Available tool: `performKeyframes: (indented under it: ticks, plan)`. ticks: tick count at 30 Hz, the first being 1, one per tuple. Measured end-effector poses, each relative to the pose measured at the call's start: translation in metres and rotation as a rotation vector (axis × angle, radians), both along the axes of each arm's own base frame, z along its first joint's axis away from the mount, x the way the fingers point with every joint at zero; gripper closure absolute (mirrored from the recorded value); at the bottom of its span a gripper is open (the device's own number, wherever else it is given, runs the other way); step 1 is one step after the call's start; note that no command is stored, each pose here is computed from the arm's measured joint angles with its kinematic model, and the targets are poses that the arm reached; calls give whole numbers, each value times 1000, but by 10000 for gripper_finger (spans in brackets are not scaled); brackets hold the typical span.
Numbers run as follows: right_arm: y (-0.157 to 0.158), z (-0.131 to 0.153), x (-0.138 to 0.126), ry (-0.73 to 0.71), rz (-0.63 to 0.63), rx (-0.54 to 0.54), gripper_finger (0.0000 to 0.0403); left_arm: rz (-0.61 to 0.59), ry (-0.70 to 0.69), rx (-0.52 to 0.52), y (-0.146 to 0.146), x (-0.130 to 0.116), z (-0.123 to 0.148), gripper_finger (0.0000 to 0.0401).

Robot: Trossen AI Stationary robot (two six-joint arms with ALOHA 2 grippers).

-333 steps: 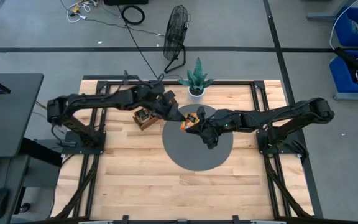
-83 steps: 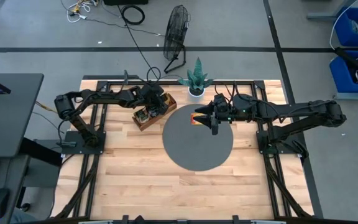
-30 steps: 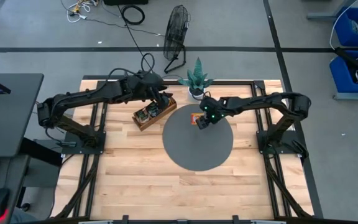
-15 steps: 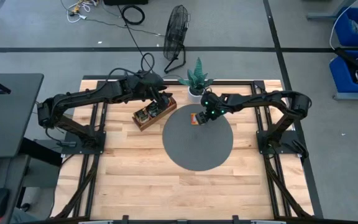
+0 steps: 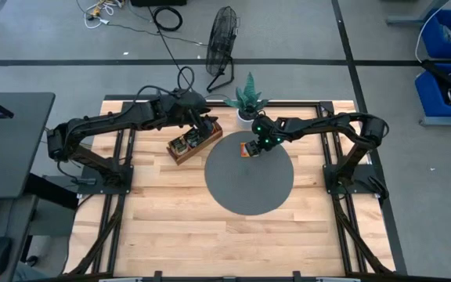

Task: Pick & Place Tea
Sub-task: Put the orange tea bag into the right section of the wooden organizer

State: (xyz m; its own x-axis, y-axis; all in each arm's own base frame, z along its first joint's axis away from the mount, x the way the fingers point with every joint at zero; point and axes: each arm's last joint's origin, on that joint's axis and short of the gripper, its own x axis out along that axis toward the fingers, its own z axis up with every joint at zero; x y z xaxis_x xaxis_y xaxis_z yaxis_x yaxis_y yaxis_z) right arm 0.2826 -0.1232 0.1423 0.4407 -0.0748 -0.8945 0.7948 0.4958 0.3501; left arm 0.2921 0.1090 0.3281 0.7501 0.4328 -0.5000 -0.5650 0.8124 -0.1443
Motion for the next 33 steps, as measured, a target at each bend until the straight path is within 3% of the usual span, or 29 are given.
performKeyframes:
  ticks: [12,16,26,33]
  plan:
    - [-1,-12,3,45,18,-11,182,0,-4,1,0,0,0,181]
    - [-1,-13,2,53,21,-22,227,0,-13,4,0,1,1,181]
    - [-2,-14,1,82,52,-73,390,0,-17,6,0,1,1,181]
    - [-1,-10,0,76,90,-100,400,0,-16,6,0,1,1,181]
